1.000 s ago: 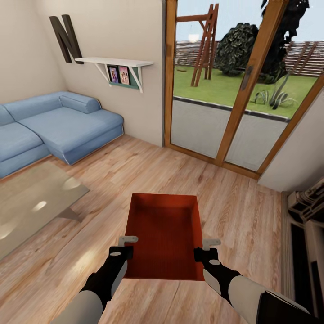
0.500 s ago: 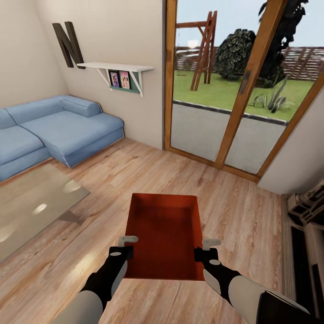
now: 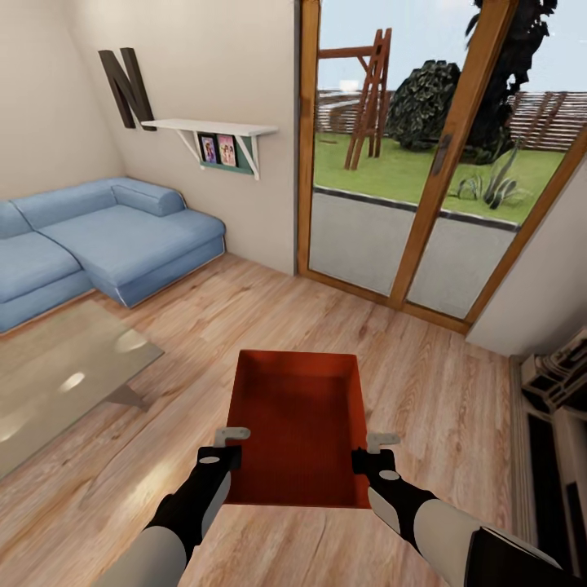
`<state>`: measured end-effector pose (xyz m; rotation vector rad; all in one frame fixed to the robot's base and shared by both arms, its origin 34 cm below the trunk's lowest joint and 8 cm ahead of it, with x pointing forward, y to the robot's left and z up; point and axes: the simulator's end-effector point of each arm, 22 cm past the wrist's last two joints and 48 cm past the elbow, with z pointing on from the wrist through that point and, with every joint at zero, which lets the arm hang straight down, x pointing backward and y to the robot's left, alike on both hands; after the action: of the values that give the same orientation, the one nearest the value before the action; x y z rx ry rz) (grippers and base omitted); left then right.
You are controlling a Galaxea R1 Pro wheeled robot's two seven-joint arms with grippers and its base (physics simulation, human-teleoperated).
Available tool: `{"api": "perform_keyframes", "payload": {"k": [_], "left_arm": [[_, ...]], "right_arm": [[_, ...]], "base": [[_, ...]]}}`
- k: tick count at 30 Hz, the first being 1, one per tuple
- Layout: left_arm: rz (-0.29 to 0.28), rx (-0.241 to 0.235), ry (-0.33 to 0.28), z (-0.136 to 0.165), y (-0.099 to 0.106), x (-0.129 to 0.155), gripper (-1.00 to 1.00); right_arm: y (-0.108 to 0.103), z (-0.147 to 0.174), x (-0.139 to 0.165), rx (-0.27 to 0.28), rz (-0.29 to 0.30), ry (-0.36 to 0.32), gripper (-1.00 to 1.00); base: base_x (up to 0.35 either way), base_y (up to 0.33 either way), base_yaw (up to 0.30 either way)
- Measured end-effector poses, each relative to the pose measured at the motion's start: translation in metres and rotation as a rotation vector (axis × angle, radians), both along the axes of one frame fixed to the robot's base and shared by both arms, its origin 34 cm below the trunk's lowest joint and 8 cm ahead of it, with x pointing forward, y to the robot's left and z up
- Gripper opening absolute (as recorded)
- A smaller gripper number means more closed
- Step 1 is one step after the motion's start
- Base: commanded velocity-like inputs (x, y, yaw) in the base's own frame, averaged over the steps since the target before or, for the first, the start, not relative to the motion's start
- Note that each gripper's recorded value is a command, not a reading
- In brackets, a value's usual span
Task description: Move the two storage containers from the living room to the garage. In the garage, place one container on the floor and stack the other container on top of it (either order is fine).
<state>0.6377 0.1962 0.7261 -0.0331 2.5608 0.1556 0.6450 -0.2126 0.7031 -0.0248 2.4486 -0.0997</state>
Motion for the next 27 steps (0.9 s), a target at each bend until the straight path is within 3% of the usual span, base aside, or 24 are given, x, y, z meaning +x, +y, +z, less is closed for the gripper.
{"api": "perform_keyframes", "payload": {"k": [27], "left_arm": [[0.002, 0.0, -0.042, 0.022, 0.0, 0.011, -1.0]], "right_arm": [[0.0, 0.022, 0.012, 0.0, 0.0, -0.042, -1.0]], "base": [[0.0, 0.0, 0.0]]}}
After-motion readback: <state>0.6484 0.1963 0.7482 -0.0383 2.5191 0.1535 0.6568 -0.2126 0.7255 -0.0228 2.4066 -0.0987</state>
